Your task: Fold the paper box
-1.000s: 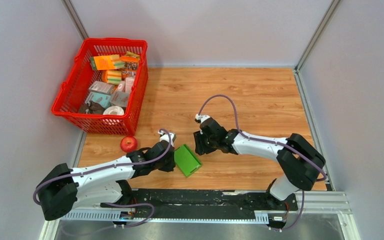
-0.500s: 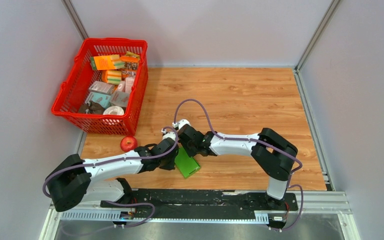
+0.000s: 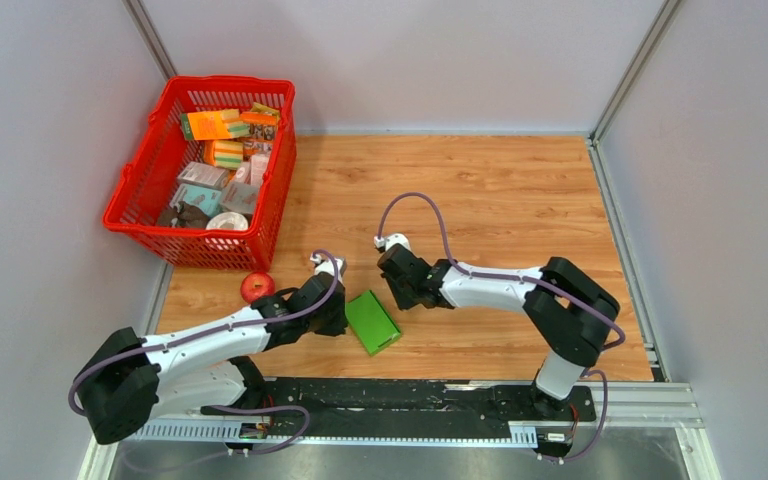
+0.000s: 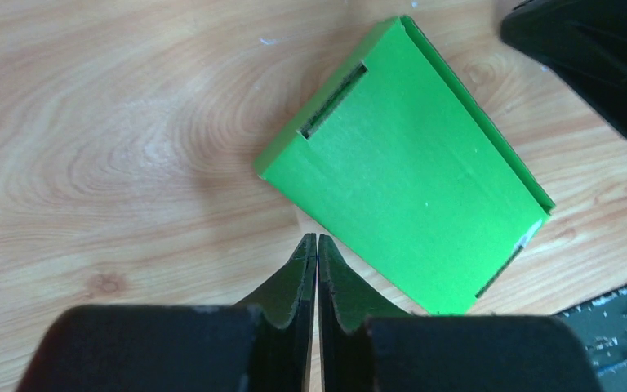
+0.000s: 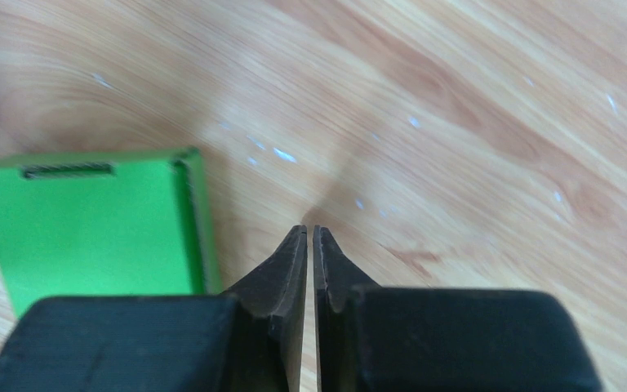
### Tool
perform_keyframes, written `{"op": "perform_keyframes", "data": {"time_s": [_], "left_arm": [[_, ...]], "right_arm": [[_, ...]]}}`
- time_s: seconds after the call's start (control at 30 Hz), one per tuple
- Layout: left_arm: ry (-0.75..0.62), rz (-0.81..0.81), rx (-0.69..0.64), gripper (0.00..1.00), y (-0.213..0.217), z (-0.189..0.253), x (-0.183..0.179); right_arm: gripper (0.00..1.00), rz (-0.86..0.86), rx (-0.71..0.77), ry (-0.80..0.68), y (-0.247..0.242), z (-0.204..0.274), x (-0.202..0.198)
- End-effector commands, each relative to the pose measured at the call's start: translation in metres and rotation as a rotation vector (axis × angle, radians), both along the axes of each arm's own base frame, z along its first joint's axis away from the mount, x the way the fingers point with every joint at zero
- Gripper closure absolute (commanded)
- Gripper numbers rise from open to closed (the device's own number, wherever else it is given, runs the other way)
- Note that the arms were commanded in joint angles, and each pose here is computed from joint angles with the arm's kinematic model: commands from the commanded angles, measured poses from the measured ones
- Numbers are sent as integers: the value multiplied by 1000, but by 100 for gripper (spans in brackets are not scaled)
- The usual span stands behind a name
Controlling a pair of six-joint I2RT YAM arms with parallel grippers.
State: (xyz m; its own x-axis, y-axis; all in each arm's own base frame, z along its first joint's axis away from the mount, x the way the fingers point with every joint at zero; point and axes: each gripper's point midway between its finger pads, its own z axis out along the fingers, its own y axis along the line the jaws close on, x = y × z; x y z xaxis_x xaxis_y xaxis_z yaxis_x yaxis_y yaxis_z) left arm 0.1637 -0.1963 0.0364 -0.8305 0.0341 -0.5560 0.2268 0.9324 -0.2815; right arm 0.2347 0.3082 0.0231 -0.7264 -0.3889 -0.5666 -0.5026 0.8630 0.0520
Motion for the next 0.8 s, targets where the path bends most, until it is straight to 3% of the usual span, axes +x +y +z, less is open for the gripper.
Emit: {"op": "perform_keyframes", "data": {"time_s": [0.0, 0.13, 0.4, 0.6, 0.77], "left_arm": [[78, -36, -68, 90, -8, -9, -19], [120, -78, -100, 90, -23, -16, -32], [137, -97, -115, 91, -49, -21, -32], [121, -76, -96, 91, -34, -22, -36], [77, -38, -32, 80, -6, -17, -35]], "right_arm": [[89, -55, -29, 13, -31, 6, -21], [89, -17, 30, 33, -25, 12, -52], [90, 110, 106, 25, 40, 22, -88], [89, -7, 7, -58, -8, 30, -71], [76, -72, 53, -44, -39, 36, -67]]}}
